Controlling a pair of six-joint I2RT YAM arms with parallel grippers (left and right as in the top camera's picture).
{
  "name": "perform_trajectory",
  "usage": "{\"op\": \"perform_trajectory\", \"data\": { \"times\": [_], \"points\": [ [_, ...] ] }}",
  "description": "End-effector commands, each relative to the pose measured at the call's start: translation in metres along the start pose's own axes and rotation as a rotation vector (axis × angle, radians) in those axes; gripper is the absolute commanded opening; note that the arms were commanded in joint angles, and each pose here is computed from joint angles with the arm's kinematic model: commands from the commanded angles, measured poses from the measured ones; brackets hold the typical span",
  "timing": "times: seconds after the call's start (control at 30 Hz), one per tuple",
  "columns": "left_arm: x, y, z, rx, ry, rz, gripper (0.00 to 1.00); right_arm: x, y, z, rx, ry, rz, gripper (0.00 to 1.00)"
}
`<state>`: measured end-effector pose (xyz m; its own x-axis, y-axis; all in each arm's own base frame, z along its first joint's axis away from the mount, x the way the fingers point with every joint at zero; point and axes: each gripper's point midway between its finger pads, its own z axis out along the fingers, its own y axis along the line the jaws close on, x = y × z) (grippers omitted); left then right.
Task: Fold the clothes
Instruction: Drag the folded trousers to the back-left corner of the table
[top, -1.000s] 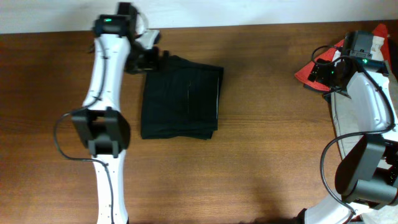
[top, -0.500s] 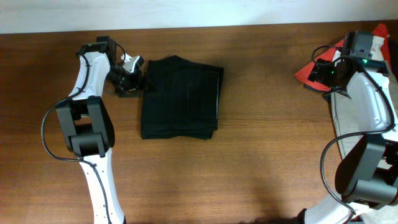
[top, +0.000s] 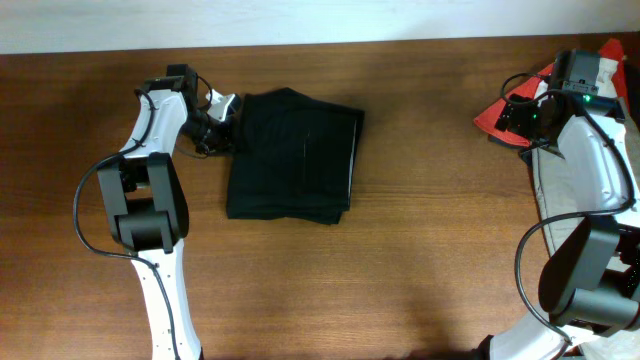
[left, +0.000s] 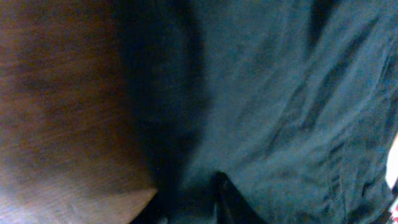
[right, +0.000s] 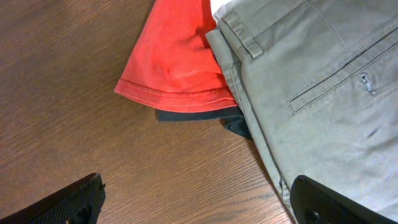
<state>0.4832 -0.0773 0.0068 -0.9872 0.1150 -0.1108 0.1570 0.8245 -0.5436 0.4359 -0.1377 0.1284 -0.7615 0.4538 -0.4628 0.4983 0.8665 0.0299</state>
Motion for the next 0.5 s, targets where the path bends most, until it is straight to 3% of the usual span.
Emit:
{"op": "perform_trajectory", "data": {
  "times": [0.0, 0.13, 0.27, 0.47],
  "points": [
    [-0.010, 0.007, 0.001, -0.014, -0.044, -0.049, 0.00, -0.005, -0.002, -0.003, 0.007, -0.018, 0.011, 0.99],
    [-0.034, 0.036, -0.016, -0.047, -0.166, -0.170, 0.01, -0.005, -0.002, -0.003, 0.007, -0.018, 0.011, 0.99],
    [-0.042, 0.100, -0.046, -0.207, -0.279, -0.366, 0.01, -0.005, -0.002, -0.003, 0.007, -0.017, 0.011, 0.99],
    [-0.004, 0.219, -0.117, -0.450, -0.423, -0.754, 0.01, -0.005, -0.002, -0.003, 0.007, -0.018, 0.011, 0.99]
  ]
}}
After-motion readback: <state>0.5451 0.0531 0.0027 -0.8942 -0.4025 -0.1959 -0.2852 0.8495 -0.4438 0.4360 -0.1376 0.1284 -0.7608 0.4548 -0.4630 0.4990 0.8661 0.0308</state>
